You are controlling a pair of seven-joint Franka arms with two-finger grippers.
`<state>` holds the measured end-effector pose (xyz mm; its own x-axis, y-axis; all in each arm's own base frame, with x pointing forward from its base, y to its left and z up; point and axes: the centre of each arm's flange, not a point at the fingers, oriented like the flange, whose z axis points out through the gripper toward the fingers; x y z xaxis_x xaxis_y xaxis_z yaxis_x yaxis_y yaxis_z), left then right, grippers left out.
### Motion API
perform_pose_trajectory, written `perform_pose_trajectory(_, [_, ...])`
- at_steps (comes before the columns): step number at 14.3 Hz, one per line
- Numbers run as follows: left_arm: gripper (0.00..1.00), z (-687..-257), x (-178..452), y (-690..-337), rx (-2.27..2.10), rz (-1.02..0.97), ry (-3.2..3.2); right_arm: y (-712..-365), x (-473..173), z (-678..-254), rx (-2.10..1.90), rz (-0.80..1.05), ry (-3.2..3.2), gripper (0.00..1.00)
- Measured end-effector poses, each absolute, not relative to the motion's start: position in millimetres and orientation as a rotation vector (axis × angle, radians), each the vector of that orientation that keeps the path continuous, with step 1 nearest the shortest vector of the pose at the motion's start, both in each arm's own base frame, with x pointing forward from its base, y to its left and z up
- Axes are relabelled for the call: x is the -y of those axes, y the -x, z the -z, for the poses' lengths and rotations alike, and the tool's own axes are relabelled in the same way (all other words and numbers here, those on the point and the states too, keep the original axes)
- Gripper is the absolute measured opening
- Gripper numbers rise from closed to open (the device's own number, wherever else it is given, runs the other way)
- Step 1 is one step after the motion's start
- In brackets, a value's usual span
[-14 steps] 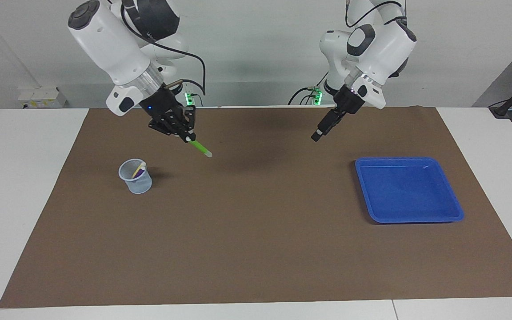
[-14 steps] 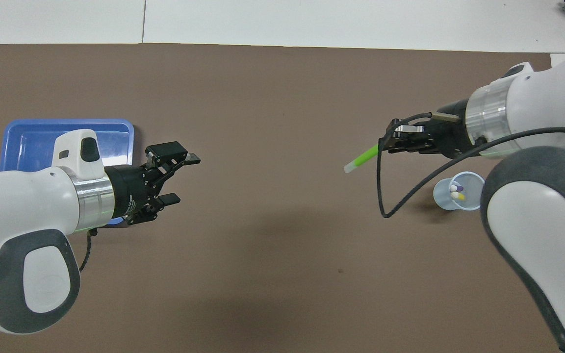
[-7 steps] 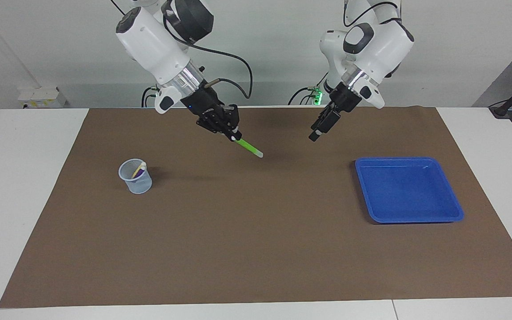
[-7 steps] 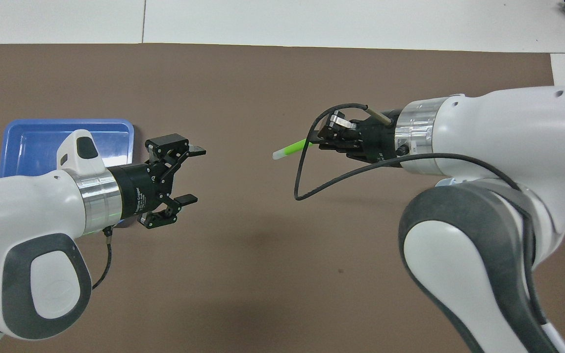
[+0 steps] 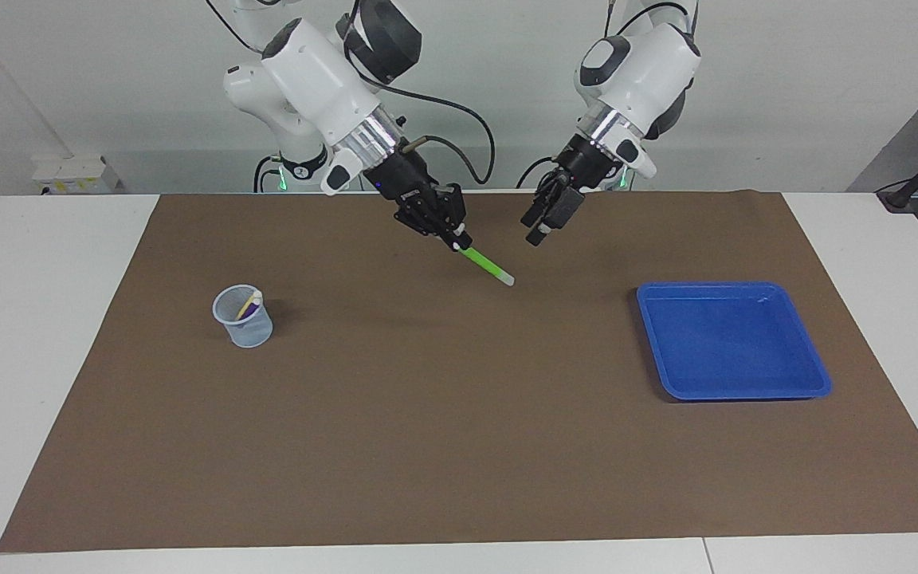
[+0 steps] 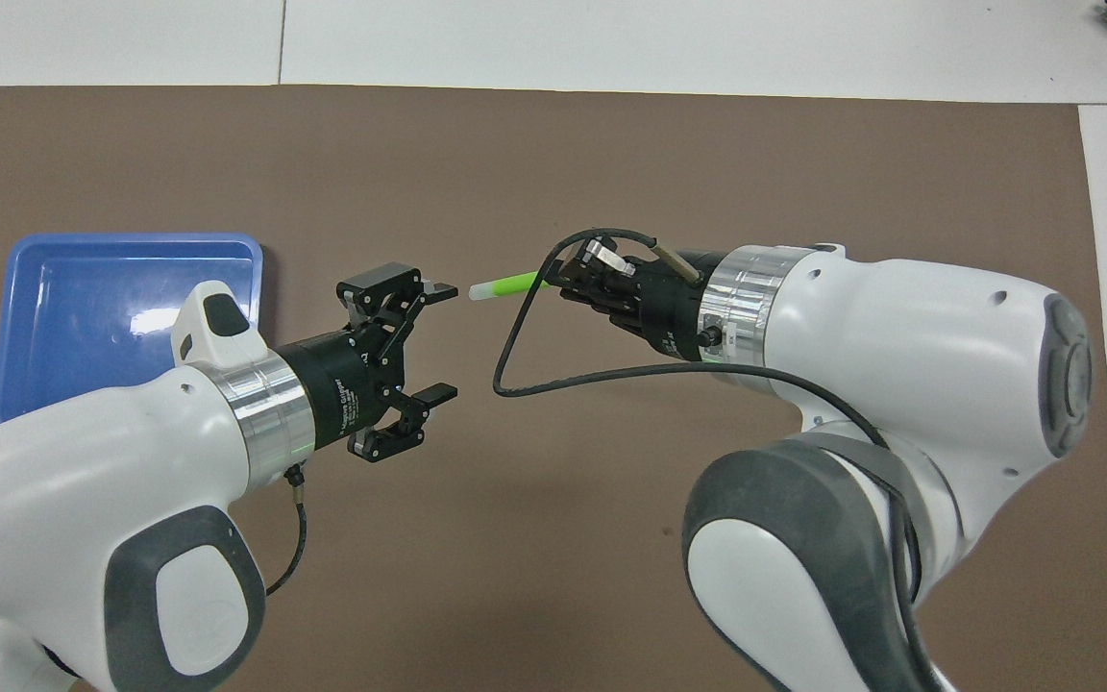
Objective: Right arm passes pens to left for tray arrangement
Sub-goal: 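Bring the green pen to the left gripper while the left gripper grasps it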
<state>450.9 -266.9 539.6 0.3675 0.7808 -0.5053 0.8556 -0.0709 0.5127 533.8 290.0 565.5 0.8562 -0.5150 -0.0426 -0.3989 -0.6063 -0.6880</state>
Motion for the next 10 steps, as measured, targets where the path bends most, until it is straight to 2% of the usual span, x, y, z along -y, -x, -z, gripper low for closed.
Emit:
perform_pose_trajectory(5, [0.99, -527.8, 301.5, -441.2, -1.489, 0.109, -1.748, -533.5, -289.0, -562.3, -0.667, 0.201, 2.300, 0.19])
perform_pose_trajectory(10, [1.00, -510.1, 306.6, -458.1, -1.539, 0.083, -1.681, -533.4, -288.9, -561.4, -0.669, 0.198, 2.299, 0.19])
